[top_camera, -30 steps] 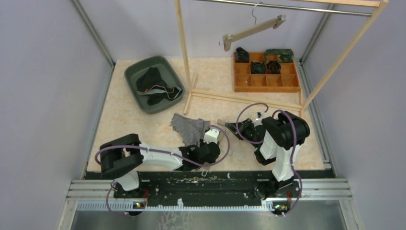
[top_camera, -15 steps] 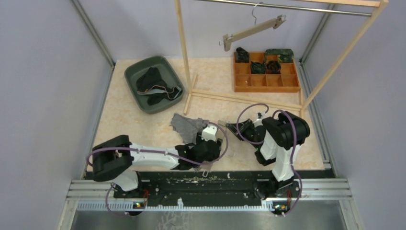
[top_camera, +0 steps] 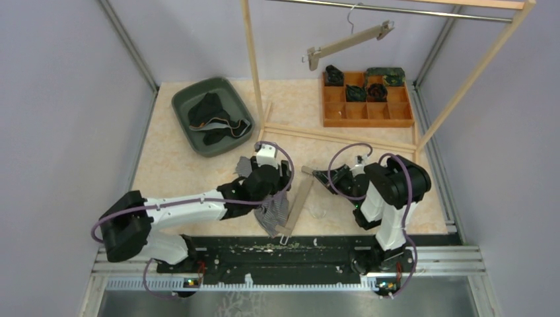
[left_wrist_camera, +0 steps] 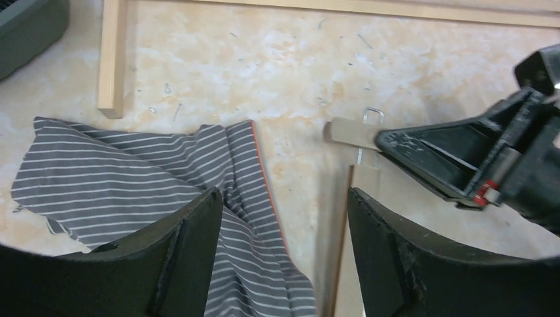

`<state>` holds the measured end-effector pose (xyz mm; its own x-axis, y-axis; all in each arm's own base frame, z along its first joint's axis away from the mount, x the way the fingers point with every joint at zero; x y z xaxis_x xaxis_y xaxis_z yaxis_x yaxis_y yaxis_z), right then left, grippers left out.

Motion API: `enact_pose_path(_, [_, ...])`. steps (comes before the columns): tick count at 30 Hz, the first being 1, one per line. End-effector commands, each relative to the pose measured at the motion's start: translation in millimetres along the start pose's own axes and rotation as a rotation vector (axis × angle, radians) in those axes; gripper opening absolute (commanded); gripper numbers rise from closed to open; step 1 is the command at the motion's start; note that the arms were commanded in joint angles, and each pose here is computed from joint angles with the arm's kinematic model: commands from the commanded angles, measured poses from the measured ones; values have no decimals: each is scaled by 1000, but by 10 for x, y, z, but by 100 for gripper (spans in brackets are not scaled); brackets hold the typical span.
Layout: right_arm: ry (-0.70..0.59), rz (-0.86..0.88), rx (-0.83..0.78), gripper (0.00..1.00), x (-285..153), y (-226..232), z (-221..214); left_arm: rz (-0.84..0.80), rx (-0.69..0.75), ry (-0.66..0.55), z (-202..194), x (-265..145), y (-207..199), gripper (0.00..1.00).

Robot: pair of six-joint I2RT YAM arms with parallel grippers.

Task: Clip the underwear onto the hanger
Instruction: Open the clamp at the hanger, then clamp the underwear onto the hanger.

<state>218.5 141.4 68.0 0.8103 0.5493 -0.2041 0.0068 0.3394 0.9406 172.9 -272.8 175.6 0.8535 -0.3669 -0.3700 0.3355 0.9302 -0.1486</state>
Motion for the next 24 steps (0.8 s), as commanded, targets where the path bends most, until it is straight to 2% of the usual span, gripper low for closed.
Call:
enact_pose_path(1, [-70,207,-97,0,-22,317,125,-1,31,30,-52,188,82,74])
enact_pose_path(9, [-71,220,-97,0,-50,346,134,53,22,68,-153,513,285,70])
enact_pose_path(24, [-68,212,-96,0,-65,318,155,149,114,142,-350,1048,324,67])
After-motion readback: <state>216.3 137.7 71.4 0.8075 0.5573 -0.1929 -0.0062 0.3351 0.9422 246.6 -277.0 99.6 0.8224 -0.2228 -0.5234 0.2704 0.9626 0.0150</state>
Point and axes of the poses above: each gripper's point midway between its finger pads, its own x axis out along the fingers, its own y axis along the line the jaws close on, z = x × y, the point moved 9 cm from there along -x, back along the fingers, and after that the axes turned 5 degrees about x, right-handed, at the moved point
